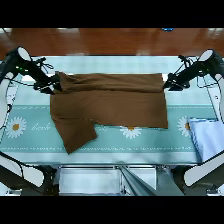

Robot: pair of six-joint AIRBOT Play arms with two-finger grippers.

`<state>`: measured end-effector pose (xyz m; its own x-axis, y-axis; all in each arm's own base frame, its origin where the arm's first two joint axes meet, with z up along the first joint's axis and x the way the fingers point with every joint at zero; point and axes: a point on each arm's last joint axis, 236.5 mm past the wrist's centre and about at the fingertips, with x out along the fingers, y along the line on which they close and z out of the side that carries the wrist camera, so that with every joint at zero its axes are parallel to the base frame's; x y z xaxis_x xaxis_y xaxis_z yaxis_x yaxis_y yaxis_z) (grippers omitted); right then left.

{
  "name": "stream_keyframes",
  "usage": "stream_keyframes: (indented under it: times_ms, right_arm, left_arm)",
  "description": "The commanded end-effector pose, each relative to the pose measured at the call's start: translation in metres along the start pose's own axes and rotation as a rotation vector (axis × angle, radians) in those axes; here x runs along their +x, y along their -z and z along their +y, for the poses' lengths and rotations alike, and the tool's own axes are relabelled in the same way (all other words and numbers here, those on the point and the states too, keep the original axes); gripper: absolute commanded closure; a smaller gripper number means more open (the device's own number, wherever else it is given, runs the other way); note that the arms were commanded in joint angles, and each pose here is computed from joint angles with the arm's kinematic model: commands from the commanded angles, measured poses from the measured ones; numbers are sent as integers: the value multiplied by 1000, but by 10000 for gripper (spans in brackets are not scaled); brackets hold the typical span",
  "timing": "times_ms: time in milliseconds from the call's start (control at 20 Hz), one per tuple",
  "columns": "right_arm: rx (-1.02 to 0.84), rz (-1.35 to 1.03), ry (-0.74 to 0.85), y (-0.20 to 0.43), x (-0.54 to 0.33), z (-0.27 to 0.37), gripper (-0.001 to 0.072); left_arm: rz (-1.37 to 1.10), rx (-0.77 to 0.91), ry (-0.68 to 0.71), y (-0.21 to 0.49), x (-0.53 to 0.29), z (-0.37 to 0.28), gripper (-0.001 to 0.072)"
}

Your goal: Fold the shirts.

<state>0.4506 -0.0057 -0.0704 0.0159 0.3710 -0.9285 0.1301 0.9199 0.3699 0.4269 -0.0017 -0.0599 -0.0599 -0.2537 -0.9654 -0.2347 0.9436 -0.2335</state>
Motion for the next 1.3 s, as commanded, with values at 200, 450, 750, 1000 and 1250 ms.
stream_keyframes:
  times_ms: [200, 450, 750, 1000, 1250]
  right_arm:
    - [135, -107, -142, 94, -27, -8, 303]
    - [211, -248, -187, 160, -33, -8, 303]
    - [170, -297, -223, 181, -44, 15, 303]
    - [175, -323, -268, 176, -50, 25, 303]
    - [106, -306, -298, 181, -51, 35, 303]
  left_arm:
    - [-8, -159, -18, 115, -38, 78, 202]
    - [-185, -488, 352, 169, -13, 84, 202]
    - [-150, -521, 401, 207, 12, 94, 203]
    - [-144, -476, 510, 190, 18, 65, 202]
    - [-146, -433, 461, 174, 38, 56, 203]
